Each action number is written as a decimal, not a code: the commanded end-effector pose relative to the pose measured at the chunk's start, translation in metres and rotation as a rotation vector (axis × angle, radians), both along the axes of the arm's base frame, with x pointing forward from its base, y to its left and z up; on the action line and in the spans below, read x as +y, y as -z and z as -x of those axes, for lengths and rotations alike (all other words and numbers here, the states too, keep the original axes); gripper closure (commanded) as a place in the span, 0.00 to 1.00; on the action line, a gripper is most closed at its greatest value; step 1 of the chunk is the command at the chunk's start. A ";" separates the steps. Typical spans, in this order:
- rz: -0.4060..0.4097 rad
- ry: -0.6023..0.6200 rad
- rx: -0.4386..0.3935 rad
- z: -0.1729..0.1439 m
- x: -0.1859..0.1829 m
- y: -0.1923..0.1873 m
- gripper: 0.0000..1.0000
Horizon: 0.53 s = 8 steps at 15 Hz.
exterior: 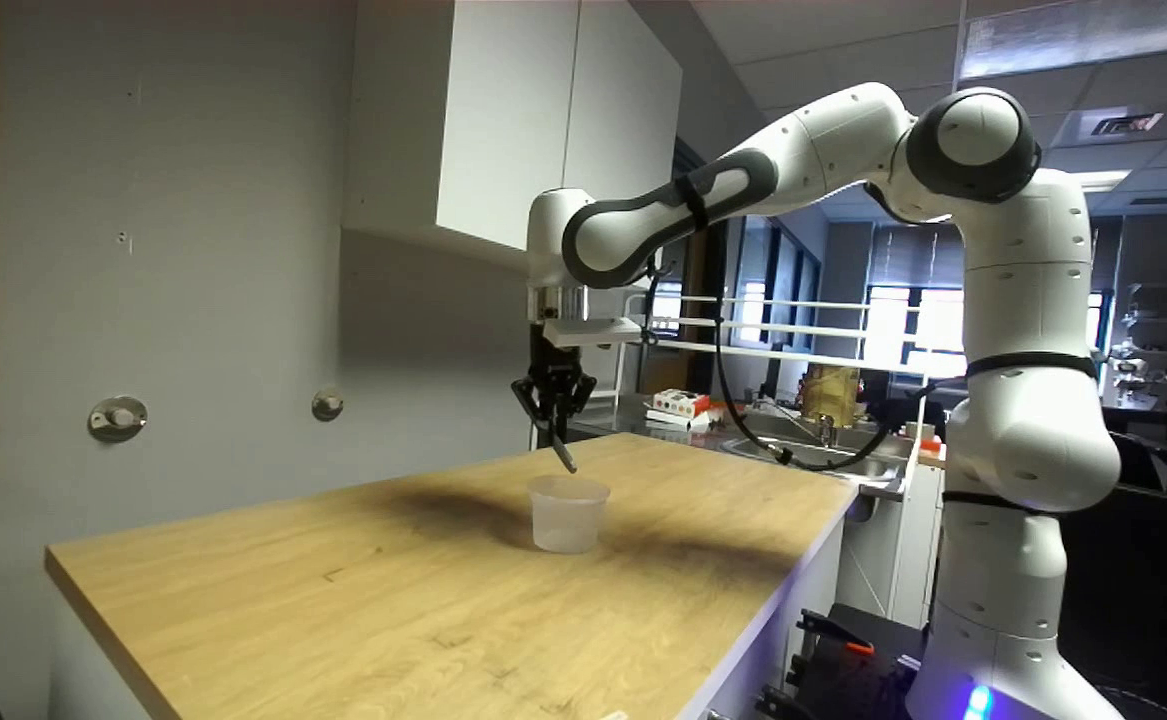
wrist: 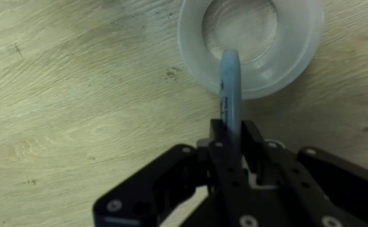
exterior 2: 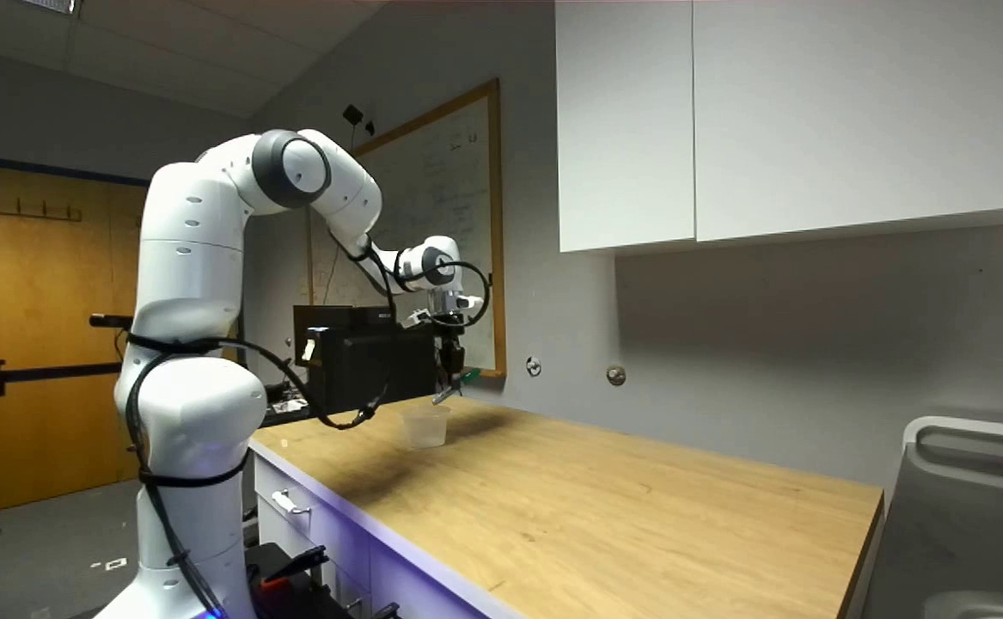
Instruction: Pick the pen on the counter and put it in the bowl
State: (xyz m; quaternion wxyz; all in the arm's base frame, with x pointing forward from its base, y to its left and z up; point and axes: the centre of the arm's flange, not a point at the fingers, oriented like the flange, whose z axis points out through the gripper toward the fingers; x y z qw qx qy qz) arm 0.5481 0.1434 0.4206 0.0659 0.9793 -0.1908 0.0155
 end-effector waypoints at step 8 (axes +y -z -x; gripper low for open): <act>0.053 -0.021 0.102 0.022 0.018 0.022 0.95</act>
